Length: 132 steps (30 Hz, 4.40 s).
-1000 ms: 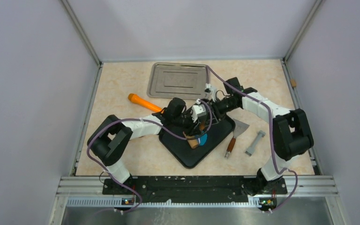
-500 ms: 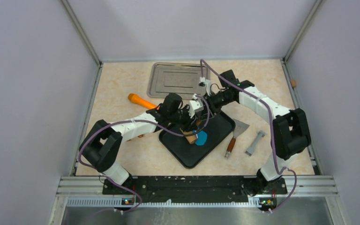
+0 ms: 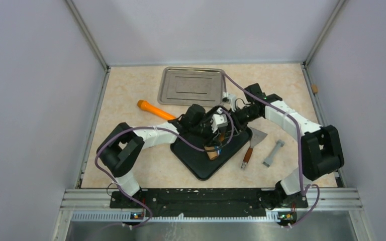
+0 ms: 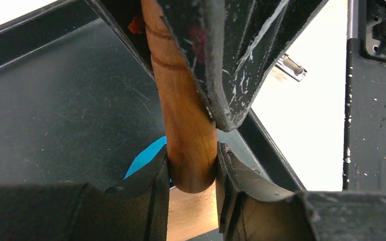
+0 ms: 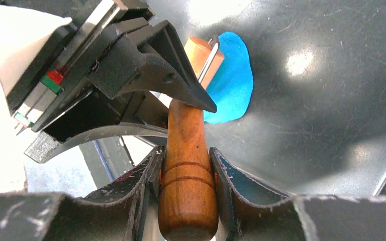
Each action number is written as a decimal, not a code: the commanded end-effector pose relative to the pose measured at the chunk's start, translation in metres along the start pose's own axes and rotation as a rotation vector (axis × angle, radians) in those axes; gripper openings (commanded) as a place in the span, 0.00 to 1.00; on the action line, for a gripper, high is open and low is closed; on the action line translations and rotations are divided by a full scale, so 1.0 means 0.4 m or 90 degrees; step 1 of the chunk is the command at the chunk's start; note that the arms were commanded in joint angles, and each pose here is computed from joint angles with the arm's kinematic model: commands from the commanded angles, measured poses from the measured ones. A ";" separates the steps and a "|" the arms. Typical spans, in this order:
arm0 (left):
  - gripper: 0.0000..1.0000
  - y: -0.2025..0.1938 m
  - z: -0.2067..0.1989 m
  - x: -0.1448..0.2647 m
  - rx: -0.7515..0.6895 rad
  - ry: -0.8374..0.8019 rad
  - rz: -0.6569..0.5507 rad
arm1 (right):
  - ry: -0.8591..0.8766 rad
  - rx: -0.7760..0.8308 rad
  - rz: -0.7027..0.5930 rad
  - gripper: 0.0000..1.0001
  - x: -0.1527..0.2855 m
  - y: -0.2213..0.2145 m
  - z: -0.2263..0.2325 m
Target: Roll out the dumpling wrappers from the dough
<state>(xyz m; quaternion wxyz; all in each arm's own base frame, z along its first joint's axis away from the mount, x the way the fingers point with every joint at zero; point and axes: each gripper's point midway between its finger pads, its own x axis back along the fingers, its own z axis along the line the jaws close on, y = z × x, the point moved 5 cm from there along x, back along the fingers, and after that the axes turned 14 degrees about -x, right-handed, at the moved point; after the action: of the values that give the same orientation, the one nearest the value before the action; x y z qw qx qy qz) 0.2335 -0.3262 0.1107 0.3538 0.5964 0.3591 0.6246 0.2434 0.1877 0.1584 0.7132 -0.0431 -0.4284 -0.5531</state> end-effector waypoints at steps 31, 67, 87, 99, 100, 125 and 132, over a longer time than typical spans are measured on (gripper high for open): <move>0.00 -0.041 0.100 -0.093 0.048 0.016 0.015 | -0.078 -0.010 -0.009 0.00 -0.028 -0.065 -0.111; 0.00 0.059 0.100 -0.119 -0.016 -0.044 -0.046 | -0.105 -0.002 0.015 0.00 0.063 -0.060 -0.072; 0.00 0.062 0.130 -0.262 0.053 -0.079 -0.103 | -0.141 -0.089 0.042 0.00 0.161 -0.118 -0.118; 0.00 0.278 0.125 -0.136 0.021 -0.068 -0.175 | -0.071 -0.019 -0.034 0.00 0.227 -0.043 -0.002; 0.00 0.273 0.120 -0.130 0.018 -0.065 -0.171 | -0.061 -0.013 -0.031 0.00 0.220 -0.044 0.002; 0.00 -0.018 0.029 -0.104 0.069 -0.040 0.009 | -0.001 0.071 0.077 0.00 0.020 -0.105 -0.068; 0.00 0.003 0.036 -0.061 0.057 -0.015 -0.002 | 0.008 0.082 0.044 0.00 0.040 -0.035 -0.027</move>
<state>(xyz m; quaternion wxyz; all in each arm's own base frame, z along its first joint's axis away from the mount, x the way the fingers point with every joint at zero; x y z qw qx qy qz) 0.2431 -0.3618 0.1039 0.3746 0.6254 0.3845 0.5664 0.2473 0.1511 0.1520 0.7110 -0.0092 -0.4610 -0.5310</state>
